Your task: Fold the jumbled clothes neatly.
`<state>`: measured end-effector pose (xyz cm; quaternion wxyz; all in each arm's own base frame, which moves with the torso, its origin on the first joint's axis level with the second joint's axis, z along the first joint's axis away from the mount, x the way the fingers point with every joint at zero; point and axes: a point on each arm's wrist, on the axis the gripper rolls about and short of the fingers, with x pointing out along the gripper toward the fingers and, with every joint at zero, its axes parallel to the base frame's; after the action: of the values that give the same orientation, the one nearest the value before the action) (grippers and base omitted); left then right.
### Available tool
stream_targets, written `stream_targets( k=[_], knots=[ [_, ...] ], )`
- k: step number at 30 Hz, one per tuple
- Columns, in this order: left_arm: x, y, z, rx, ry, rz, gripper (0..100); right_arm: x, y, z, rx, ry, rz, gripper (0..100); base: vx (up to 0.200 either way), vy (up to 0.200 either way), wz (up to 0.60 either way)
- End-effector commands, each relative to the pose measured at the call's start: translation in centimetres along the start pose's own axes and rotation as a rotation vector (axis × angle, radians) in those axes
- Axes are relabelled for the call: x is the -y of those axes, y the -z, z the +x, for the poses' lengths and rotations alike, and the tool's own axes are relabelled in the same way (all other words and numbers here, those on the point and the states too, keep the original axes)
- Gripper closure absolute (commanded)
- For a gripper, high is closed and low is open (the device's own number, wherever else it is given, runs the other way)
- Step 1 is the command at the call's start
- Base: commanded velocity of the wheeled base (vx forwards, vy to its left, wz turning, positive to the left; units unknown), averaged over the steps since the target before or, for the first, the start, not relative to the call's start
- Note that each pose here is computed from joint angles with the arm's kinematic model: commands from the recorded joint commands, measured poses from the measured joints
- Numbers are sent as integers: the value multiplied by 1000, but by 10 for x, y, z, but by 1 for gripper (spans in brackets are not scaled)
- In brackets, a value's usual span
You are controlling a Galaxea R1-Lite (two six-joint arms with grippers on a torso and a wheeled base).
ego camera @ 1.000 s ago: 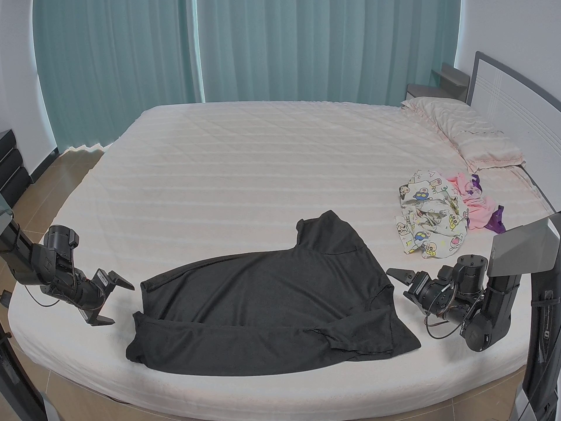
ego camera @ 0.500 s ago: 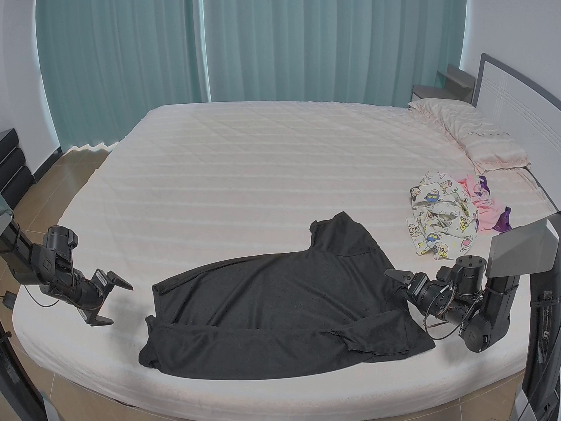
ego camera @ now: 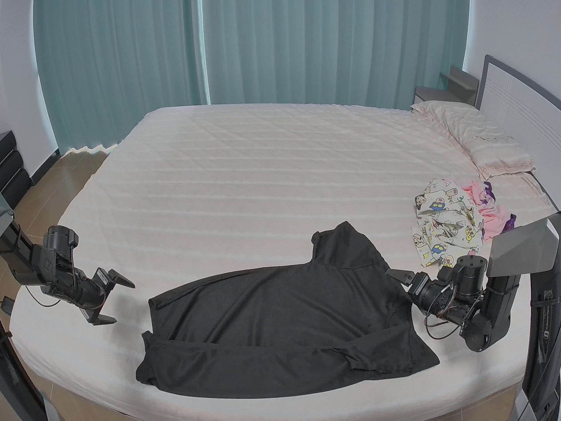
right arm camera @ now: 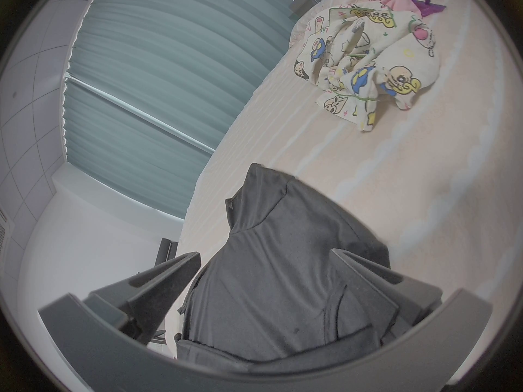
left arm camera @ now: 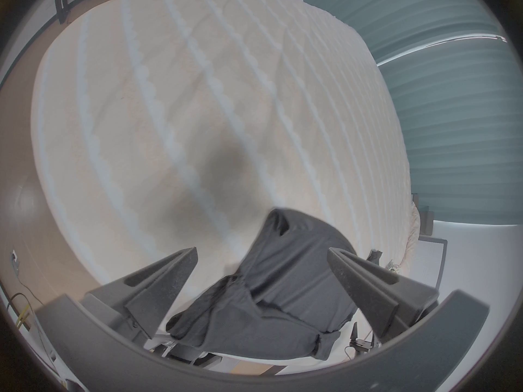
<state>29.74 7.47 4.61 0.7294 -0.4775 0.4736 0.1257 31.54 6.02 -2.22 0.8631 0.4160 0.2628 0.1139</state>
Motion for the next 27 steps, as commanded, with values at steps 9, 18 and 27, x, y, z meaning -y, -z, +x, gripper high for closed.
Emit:
stream_targets(
  k=[9,18,27],
  knots=[
    [18,26,31,30,93,81,0,-2,2,1,-4,-8,-3,0,0,0,0],
    [20,49,60,111,-12,161,0,-2,1,2,-2,-10,-4,0,0,0,0],
    [20,59,74,166,-15,202,0,-2,1,2,-3,-9,-4,0,0,0,0]
  ],
)
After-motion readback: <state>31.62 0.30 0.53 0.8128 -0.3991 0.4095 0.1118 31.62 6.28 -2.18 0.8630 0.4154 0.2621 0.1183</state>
